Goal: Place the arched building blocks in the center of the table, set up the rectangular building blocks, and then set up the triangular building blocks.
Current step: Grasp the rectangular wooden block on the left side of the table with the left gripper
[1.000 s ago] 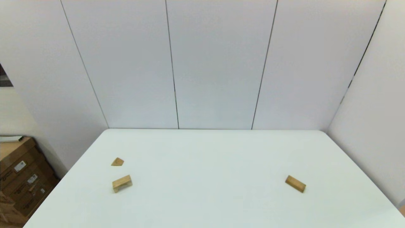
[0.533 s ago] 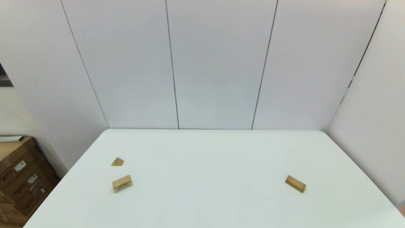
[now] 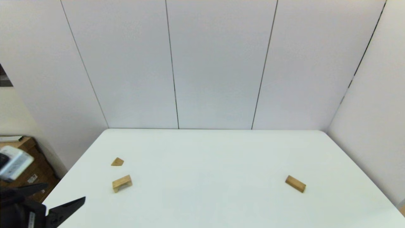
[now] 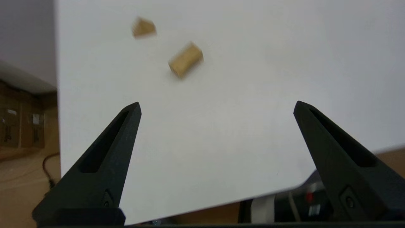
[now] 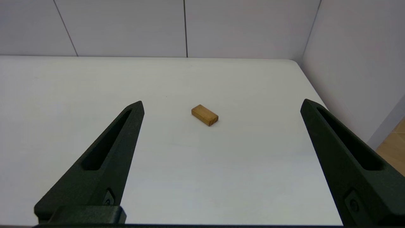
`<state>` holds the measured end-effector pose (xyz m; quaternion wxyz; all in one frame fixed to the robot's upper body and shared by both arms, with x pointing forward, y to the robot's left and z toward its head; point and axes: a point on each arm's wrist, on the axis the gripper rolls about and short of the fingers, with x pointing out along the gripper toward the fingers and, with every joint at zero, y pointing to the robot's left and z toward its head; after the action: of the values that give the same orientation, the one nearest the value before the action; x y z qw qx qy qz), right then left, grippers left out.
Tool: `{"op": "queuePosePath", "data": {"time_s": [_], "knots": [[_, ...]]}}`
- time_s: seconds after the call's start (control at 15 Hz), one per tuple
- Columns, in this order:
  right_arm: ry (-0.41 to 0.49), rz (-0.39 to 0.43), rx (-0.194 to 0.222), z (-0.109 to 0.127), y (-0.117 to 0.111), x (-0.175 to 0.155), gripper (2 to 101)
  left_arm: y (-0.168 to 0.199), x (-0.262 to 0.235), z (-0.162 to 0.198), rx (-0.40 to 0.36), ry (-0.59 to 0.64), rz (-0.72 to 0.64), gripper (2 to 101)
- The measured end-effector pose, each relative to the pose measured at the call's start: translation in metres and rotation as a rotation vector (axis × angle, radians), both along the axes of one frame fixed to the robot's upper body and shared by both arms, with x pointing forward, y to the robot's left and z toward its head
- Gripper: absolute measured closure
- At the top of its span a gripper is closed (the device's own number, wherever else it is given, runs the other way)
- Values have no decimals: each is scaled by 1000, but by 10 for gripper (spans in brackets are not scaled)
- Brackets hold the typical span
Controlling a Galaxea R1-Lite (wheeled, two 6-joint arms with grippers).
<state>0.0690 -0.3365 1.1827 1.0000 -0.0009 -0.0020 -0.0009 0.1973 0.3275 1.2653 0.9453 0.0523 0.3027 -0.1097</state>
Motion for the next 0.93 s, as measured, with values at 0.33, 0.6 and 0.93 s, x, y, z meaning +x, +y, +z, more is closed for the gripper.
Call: {"op": "queuePosePath", "data": {"time_s": [0.33, 0.6, 0.93], "knots": [[0, 0, 0, 0, 0, 0, 43, -2, 54, -50, 204, 287, -282, 54], [0, 0, 1, 0, 0, 0, 43, 11, 97, -80, 260, 308, -303, 54], [0, 0, 0, 0, 0, 0, 43, 28, 138, -104, 348, 286, -371, 54]]}}
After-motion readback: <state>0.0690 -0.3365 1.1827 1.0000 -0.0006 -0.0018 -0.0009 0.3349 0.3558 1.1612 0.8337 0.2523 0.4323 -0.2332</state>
